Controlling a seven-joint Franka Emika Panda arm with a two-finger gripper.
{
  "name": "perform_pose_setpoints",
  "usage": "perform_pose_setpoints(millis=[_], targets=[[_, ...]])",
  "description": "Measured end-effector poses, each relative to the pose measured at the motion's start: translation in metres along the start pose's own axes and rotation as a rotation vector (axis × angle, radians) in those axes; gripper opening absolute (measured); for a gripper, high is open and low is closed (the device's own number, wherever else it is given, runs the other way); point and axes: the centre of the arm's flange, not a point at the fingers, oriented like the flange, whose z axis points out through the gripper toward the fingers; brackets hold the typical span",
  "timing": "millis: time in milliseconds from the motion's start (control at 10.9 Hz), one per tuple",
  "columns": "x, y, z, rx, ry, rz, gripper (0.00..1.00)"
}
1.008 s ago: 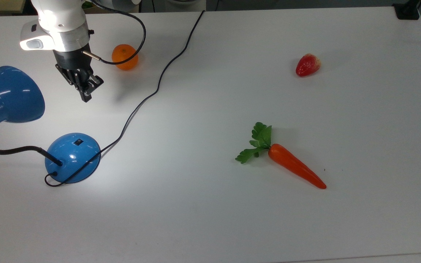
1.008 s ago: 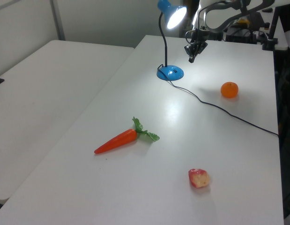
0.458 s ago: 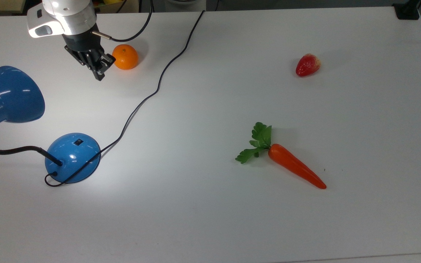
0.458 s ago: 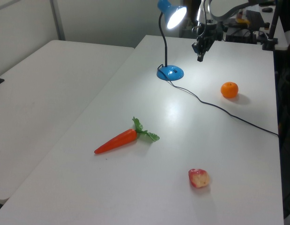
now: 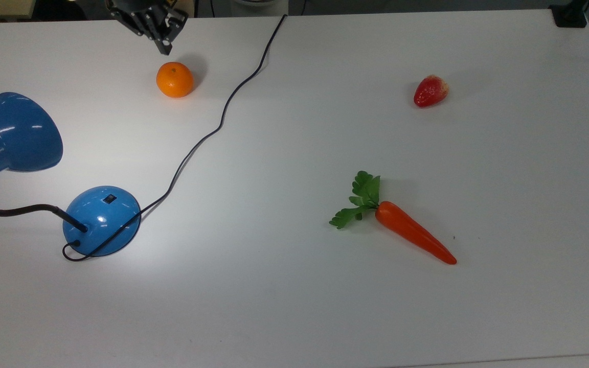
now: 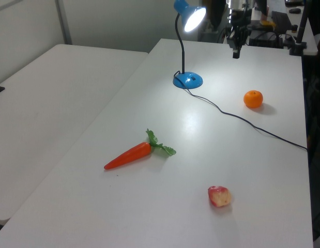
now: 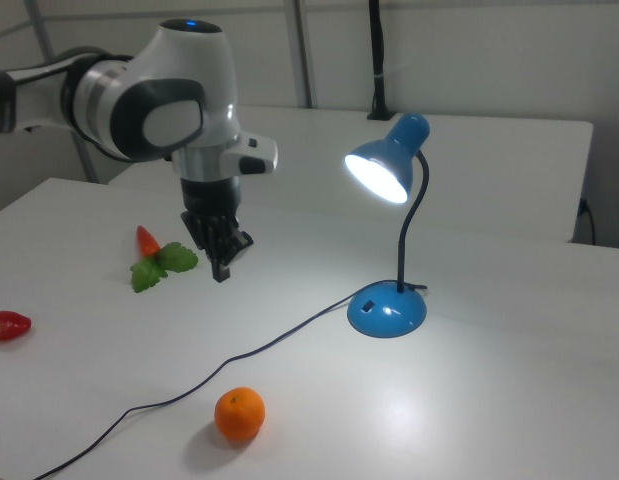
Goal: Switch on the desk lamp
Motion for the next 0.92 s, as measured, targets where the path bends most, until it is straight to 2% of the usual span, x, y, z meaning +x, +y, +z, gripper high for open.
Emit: perform_pose_setpoints(millis=[92, 183, 366, 550, 824, 916], targets=[[-0.009, -0.008, -0.008, 0.003, -0.012, -0.029, 0.05], [-0.014, -0.017, -0.013, 0.004, -0.010, -0.048, 0.13], [-0.016, -0.022, -0.016, 0.002, -0.005, -0.090, 0.23], [-0.016, -0.020, -0.016, -0.018, -0.006, -0.139, 0.51], [-0.016, -0.021, -0.022, -0.019, 0.006, -0.169, 0.95], [-0.016, -0.024, -0.025, -0.019, 0.014, -0.191, 1.00]])
